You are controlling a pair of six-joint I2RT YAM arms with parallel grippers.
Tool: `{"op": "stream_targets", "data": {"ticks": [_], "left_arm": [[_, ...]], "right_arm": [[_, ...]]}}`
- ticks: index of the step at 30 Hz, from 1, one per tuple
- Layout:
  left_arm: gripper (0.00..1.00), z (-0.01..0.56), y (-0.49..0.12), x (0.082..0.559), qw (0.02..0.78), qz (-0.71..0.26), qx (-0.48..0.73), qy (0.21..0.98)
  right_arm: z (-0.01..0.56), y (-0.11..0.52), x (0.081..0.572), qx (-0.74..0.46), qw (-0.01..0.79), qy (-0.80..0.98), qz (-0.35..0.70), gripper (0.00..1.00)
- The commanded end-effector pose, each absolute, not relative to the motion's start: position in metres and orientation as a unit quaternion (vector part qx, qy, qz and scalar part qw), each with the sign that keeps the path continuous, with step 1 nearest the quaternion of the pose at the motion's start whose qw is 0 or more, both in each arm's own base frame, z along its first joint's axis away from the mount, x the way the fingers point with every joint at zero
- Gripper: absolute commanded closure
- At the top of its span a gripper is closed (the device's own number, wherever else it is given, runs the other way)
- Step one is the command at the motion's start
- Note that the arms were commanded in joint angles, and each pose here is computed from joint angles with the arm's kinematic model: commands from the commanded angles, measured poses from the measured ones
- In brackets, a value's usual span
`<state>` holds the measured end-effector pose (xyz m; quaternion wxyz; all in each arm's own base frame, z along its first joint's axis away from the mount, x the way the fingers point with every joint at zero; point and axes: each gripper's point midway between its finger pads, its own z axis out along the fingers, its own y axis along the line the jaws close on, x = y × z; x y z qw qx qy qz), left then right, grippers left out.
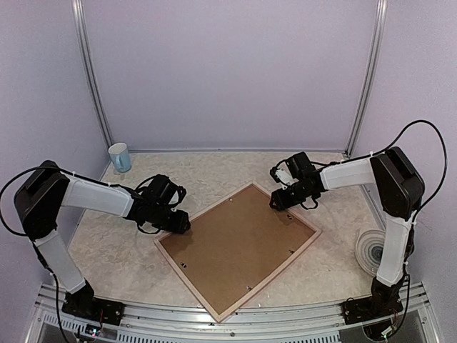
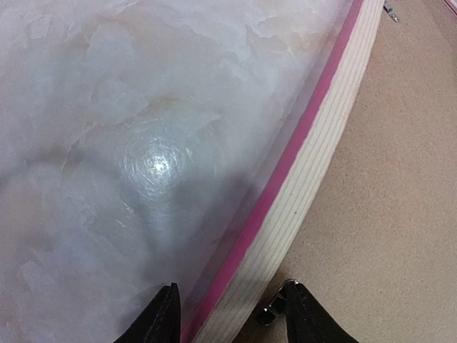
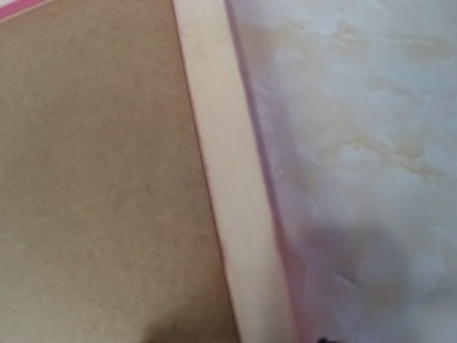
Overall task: Put the photo into the frame
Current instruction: Press the fastener onto the backboard.
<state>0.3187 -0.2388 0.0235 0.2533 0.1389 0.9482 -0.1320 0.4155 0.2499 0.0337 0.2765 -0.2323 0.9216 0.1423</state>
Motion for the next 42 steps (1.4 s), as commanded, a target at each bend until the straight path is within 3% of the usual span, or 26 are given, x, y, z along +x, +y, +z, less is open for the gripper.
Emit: {"op": "stream_targets", "data": {"ticks": [1,11,19,25,30,35,42], "left_arm": [[0.51,0.002,-0.231,0.3,0.206,-0.114,0.149,0.96],[0.66,-0.008,-0.225,0.299,0.199,-0.111,0.143,0.963],[0.65,0.003,-0.217,0.303,0.217,-0.094,0.131,0.963],[0.72,0.004,-0.212,0.306,0.226,-0.079,0.125,0.963],[0.64,0.005,-0.213,0.303,0.226,-0.072,0.129,0.963],[0.64,0.005,-0.21,0.303,0.231,-0.052,0.128,0.963],[0.75,-0.004,-0.205,0.305,0.237,-0.028,0.115,0.964]], "right_arm": [[0.027,0.248,0.414,-0.231,0.261,0.927,0.143,0.48],[0.026,0.249,0.413,-0.232,0.258,0.926,0.145,0.48],[0.026,0.25,0.413,-0.233,0.256,0.927,0.145,0.48],[0.025,0.251,0.413,-0.234,0.255,0.926,0.149,0.48],[0.026,0.252,0.413,-0.234,0.255,0.926,0.151,0.48],[0.026,0.252,0.414,-0.233,0.256,0.926,0.151,0.48],[0.026,0.253,0.413,-0.234,0.254,0.926,0.153,0.48]]}}
